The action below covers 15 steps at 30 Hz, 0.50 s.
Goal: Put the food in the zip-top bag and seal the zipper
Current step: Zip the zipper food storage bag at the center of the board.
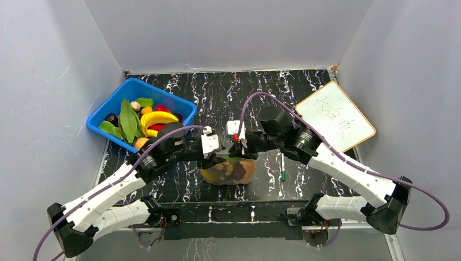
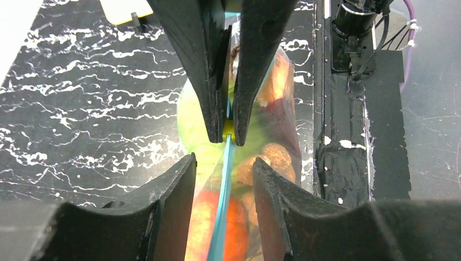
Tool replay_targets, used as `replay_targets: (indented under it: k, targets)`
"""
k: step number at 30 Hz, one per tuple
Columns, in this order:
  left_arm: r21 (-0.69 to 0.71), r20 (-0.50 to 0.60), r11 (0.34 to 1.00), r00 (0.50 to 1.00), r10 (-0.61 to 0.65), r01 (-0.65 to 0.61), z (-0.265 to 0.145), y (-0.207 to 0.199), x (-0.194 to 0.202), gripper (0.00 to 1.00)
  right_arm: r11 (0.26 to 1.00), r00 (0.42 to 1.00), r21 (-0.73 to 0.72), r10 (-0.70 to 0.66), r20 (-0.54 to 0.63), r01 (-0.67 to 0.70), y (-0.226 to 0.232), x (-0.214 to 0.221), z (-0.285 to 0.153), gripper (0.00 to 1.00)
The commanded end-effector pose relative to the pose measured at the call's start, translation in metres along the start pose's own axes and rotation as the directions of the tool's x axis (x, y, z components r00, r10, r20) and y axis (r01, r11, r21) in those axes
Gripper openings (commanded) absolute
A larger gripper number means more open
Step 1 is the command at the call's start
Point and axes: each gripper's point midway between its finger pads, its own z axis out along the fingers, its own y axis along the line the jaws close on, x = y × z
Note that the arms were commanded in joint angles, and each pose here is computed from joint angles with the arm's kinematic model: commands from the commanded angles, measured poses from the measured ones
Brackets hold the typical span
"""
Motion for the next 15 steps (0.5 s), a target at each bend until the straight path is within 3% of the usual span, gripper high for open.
replay_targets:
  k: [1, 3, 4, 6, 7, 15]
  targets:
    - [-0.010, -0.011, 1.000, 1.000, -0.020, 0.020, 0.005, 0.005, -0.004, 0.42, 0.994, 0.983, 0.051, -0.102, 0.151, 0.095, -0.007, -0.048, -0.016, 0.00]
    - [-0.010, -0.020, 1.000, 1.000, -0.021, 0.021, 0.008, 0.007, -0.003, 0.40, 0.994, 0.983, 0.050, -0.103, 0.153, 0.096, -0.006, -0.047, -0.016, 0.00]
    - [-0.001, -0.019, 1.000, 1.000, -0.020, 0.020, 0.009, 0.007, -0.004, 0.32, 0.994, 0.983, 0.054, -0.104, 0.152, 0.096, -0.006, -0.047, -0.016, 0.00]
    - [0.018, -0.016, 1.000, 1.000, -0.020, 0.020, 0.011, 0.005, -0.006, 0.04, 0.994, 0.984, 0.054, -0.100, 0.146, 0.093, -0.005, -0.043, -0.016, 0.00]
    - [0.017, -0.017, 1.000, 1.000, -0.022, 0.022, 0.011, 0.006, -0.007, 0.00, 0.995, 0.985, 0.053, -0.095, 0.141, 0.089, -0.004, -0.041, -0.016, 0.00]
    - [-0.132, 0.022, 0.988, 0.997, -0.073, 0.075, -0.013, 0.021, -0.006, 0.00, 0.985, 1.000, 0.174, 0.005, 0.018, -0.008, -0.011, -0.001, -0.028, 0.00]
